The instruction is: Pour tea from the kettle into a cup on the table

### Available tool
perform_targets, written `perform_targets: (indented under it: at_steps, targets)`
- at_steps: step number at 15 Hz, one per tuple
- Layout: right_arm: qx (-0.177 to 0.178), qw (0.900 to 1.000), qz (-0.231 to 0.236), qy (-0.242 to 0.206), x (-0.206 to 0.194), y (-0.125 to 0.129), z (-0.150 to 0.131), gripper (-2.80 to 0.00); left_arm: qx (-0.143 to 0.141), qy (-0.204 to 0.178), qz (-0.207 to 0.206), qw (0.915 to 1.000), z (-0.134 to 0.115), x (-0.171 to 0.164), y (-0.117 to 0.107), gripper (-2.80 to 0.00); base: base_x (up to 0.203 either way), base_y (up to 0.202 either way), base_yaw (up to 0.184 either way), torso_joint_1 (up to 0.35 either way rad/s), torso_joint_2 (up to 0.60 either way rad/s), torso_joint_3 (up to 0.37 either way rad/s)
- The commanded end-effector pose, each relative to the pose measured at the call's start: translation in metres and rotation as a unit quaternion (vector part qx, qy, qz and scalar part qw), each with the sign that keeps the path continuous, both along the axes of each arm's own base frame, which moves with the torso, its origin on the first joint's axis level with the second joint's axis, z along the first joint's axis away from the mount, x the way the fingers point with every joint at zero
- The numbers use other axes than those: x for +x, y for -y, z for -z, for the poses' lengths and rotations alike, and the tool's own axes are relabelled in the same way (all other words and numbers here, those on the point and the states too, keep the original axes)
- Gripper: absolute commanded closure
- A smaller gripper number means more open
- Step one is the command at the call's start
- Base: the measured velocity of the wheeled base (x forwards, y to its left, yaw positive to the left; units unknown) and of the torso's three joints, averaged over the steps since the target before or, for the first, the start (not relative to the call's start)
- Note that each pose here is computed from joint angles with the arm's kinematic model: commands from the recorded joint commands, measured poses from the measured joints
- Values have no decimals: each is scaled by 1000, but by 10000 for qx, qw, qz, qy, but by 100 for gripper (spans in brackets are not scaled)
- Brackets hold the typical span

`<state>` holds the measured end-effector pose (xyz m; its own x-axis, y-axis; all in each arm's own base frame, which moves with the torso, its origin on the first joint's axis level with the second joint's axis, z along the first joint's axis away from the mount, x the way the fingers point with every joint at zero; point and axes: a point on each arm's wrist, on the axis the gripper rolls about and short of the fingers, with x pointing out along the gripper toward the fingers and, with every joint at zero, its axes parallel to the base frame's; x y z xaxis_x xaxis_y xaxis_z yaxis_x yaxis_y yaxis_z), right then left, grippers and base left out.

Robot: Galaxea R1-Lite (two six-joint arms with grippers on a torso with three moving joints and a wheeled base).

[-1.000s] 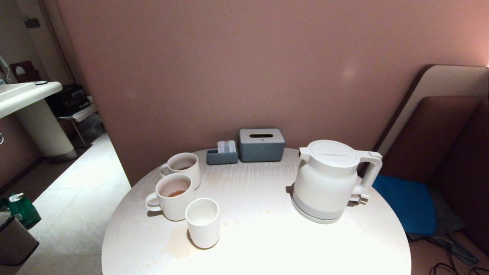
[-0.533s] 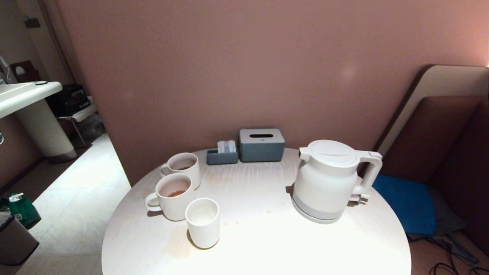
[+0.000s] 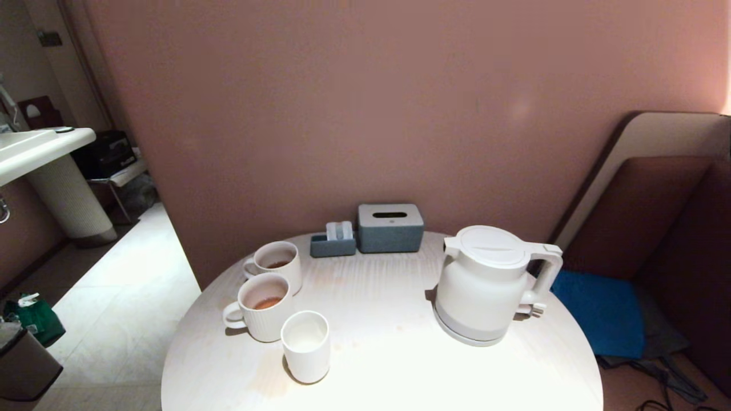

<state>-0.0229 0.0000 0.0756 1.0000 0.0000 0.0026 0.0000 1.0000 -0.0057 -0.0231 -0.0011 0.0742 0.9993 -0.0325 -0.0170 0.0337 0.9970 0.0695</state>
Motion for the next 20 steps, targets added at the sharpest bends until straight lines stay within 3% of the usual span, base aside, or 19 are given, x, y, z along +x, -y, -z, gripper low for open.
perform_targets:
  at_steps: [1, 6, 20]
  targets:
    - [-2, 10000, 0, -5, 0, 0, 0, 0, 2, -7, -2, 10000, 0, 0, 0, 0, 0, 0, 0, 226, -532, -305]
    - [13, 10000, 0, -5, 0, 0, 0, 0, 3, -7, -6, 10000, 0, 0, 0, 0, 0, 0, 0, 206, -466, -262]
    - [13, 10000, 0, -5, 0, 0, 0, 0, -18, -8, -7, 10000, 0, 0, 0, 0, 0, 0, 0, 9, -17, -10]
